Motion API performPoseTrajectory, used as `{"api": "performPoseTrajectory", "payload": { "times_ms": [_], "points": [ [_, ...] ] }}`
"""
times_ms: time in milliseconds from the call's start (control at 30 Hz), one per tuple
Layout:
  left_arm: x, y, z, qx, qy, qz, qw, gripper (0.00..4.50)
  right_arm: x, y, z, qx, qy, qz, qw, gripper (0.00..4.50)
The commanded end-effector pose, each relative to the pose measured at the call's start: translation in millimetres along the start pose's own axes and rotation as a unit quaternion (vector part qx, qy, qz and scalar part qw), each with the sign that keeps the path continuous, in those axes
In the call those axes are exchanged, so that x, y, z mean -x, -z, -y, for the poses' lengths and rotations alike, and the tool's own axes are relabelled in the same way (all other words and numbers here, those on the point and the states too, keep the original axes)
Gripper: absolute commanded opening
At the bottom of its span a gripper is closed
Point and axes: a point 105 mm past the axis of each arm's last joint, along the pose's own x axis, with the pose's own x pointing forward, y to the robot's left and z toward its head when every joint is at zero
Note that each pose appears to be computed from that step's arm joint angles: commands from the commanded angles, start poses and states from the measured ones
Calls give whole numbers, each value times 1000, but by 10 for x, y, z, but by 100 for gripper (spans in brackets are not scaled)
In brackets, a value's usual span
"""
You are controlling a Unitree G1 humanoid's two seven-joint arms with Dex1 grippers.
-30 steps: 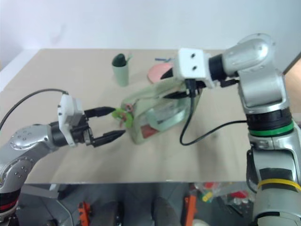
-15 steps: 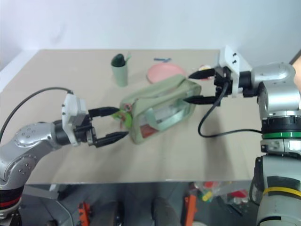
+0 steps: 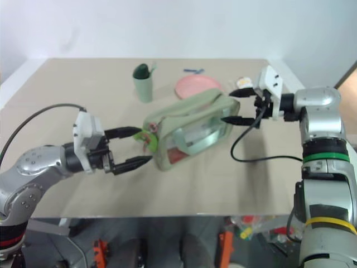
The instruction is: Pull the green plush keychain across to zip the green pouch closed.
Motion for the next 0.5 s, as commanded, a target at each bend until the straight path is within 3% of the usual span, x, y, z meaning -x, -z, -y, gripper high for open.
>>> {"api": "performPoseTrajectory", "payload": {
  "times_ms": [33,367,400,500],
  "points": [
    [23,-100,20,-20,-3,9,1000,450,68,-141,94,21,18,12,1000,362],
    [24,-107,1,-22,-3,8,1000,450,23,-228,32,25,5,48,999,20],
    [24,-107,-1,-23,-3,8,1000,450,20,-234,24,26,4,51,998,2],
    [23,-108,-1,-23,-2,7,1000,450,7,-285,-18,20,2,70,997,2]
  ]
}}
